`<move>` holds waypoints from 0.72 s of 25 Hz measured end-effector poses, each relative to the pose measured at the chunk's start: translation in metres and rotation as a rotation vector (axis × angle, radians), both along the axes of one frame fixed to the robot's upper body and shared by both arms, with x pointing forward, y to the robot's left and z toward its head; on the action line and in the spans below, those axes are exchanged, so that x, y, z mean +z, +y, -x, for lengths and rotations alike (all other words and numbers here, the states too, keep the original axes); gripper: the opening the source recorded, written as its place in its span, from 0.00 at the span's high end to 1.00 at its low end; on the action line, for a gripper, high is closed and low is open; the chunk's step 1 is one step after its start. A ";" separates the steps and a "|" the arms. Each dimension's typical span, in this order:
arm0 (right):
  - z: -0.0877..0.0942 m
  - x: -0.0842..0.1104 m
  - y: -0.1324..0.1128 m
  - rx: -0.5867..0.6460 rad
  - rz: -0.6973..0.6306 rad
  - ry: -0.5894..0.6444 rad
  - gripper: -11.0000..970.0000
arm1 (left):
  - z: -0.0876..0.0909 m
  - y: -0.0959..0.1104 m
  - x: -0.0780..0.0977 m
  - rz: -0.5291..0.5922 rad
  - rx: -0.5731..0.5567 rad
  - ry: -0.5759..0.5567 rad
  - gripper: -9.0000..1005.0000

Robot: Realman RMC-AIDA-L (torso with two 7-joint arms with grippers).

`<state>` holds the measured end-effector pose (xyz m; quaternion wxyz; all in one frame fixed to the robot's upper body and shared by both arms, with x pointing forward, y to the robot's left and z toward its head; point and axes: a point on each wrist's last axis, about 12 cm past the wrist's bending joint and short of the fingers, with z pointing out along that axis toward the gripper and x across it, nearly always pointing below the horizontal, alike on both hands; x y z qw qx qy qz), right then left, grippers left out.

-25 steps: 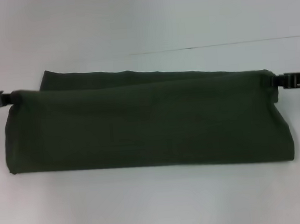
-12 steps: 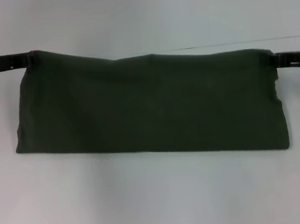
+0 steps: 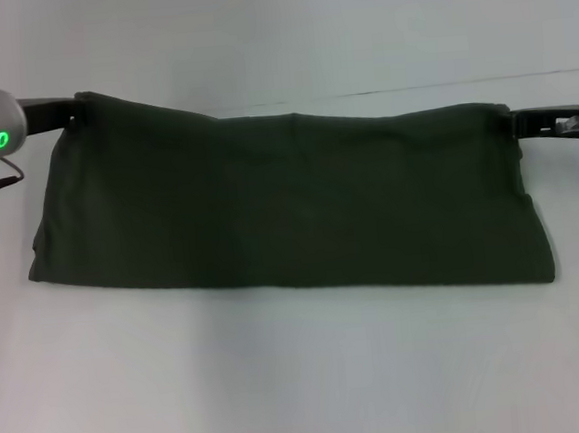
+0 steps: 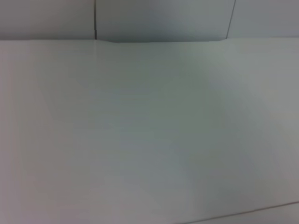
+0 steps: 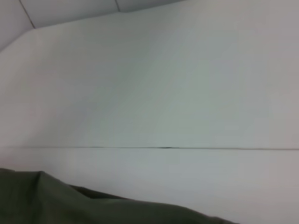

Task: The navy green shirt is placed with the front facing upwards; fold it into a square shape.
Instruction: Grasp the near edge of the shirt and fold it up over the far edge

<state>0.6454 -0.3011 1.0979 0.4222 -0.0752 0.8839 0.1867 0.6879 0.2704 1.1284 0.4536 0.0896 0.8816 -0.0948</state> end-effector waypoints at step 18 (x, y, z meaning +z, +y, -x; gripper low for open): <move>-0.005 -0.004 0.004 -0.073 0.065 -0.053 0.74 | -0.005 -0.024 -0.004 -0.070 -0.024 -0.036 0.85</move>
